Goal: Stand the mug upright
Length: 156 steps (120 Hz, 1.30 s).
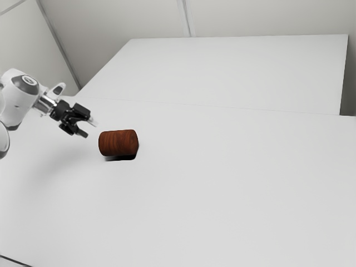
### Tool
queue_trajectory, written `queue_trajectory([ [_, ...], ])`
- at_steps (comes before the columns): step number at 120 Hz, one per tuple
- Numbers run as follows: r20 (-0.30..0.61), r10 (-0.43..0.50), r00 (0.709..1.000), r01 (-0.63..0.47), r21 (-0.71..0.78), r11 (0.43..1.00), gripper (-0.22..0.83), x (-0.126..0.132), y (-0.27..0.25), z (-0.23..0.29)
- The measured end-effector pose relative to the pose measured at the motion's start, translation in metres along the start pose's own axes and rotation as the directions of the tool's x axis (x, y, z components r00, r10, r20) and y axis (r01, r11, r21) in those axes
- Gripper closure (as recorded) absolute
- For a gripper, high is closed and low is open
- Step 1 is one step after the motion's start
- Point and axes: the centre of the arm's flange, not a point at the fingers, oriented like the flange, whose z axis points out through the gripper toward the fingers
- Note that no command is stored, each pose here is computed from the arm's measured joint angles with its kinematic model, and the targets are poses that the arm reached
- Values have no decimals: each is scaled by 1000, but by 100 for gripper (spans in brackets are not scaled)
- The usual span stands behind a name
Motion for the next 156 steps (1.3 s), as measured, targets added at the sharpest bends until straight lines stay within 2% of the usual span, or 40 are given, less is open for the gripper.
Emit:
queue_trajectory([
  [38, -96, 29, 995, -43, -148, 988, 3, -9, -22, 34],
  [100, -261, 83, 962, -166, -315, 935, 5, -16, -31, 68],
  [109, -279, 102, 955, -193, -322, 927, 14, -15, -29, 69],
  [139, -313, 160, 936, -266, -332, 905, 55, -14, -21, 72],
  [156, -327, 197, 924, -305, -323, 896, 67, -12, -13, 71],
])
